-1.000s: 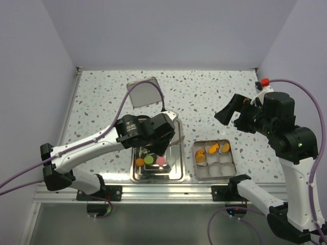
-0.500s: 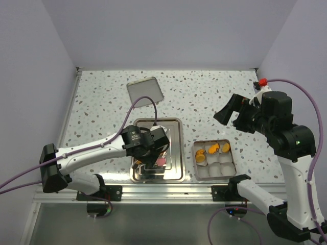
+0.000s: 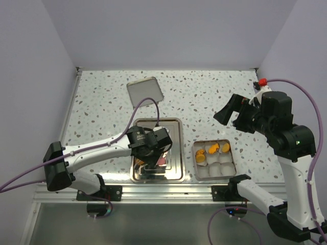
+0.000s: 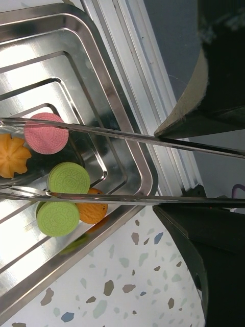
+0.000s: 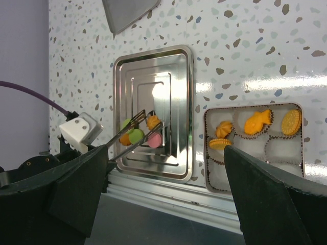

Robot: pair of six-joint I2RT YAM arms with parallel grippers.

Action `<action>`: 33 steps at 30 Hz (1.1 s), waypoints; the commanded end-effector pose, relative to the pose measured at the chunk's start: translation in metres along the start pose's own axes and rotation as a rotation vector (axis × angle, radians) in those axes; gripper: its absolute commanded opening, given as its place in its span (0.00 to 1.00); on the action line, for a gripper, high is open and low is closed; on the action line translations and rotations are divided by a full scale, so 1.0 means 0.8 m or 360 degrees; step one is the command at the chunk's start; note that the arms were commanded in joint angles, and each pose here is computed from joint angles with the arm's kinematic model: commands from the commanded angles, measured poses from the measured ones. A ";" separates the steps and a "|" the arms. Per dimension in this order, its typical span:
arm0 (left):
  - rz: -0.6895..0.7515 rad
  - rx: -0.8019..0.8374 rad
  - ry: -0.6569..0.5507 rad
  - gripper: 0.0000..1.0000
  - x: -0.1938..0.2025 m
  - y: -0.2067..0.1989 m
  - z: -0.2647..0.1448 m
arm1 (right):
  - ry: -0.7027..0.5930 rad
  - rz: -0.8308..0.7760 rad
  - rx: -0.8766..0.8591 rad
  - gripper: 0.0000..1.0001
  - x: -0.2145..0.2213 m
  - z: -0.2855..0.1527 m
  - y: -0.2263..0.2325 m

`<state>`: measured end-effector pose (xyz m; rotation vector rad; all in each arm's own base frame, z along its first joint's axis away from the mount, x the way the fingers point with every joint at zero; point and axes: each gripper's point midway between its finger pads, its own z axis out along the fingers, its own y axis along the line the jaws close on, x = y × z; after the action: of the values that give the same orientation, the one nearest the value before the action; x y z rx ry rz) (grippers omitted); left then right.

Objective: Pack the cookies

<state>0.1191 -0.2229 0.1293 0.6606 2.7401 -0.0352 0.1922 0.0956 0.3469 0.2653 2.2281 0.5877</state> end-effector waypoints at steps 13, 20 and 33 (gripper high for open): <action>0.0011 0.0060 -0.0026 0.38 -0.019 -0.007 0.005 | -0.0016 -0.0016 -0.0042 0.99 -0.004 0.001 0.007; -0.0001 0.0079 -0.0163 0.35 -0.064 -0.013 -0.036 | -0.0018 -0.0016 -0.0043 0.99 -0.005 0.000 0.008; 0.0169 0.0395 -0.0386 0.30 -0.135 -0.115 -0.114 | -0.0126 -0.0034 -0.0027 0.99 -0.027 -0.017 0.013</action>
<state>0.1593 -0.3152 0.2367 0.6984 2.5260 -0.3150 0.1956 0.0963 0.3582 0.2588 2.2041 0.5911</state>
